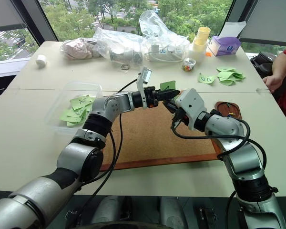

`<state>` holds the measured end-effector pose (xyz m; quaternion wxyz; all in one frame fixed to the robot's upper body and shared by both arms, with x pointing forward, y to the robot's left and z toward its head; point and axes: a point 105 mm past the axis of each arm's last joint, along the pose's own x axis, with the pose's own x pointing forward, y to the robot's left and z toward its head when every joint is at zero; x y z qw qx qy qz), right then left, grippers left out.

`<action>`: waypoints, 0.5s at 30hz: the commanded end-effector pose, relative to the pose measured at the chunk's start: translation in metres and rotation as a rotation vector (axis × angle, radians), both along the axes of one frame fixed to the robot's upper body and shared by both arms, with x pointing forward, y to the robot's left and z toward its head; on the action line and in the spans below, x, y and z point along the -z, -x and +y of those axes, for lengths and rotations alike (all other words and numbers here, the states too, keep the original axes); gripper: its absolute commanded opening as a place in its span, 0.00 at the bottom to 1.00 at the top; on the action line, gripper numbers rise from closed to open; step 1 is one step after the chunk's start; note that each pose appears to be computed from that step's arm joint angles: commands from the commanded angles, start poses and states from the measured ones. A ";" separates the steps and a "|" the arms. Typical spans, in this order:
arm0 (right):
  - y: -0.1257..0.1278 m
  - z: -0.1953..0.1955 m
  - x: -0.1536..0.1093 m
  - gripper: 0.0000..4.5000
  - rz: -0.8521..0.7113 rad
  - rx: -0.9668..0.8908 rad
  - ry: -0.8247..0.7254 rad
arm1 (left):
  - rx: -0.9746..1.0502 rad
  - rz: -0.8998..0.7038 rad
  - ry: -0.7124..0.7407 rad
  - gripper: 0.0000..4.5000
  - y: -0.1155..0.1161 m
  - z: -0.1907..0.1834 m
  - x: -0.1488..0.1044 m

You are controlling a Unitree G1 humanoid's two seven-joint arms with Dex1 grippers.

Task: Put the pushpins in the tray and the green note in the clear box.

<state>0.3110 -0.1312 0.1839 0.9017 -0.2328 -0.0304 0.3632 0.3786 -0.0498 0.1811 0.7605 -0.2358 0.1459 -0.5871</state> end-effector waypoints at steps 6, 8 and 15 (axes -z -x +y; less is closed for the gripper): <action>0.003 0.000 -0.018 0.00 -0.093 0.003 0.014 | 0.028 -0.028 -0.009 0.00 0.002 -0.005 -0.007; 0.002 -0.003 -0.022 0.00 -0.101 0.021 -0.034 | 0.000 -0.048 -0.050 0.00 -0.002 -0.002 0.000; 0.002 -0.005 -0.031 0.00 -0.114 0.050 -0.129 | -0.071 0.007 -0.073 0.00 -0.012 0.007 0.013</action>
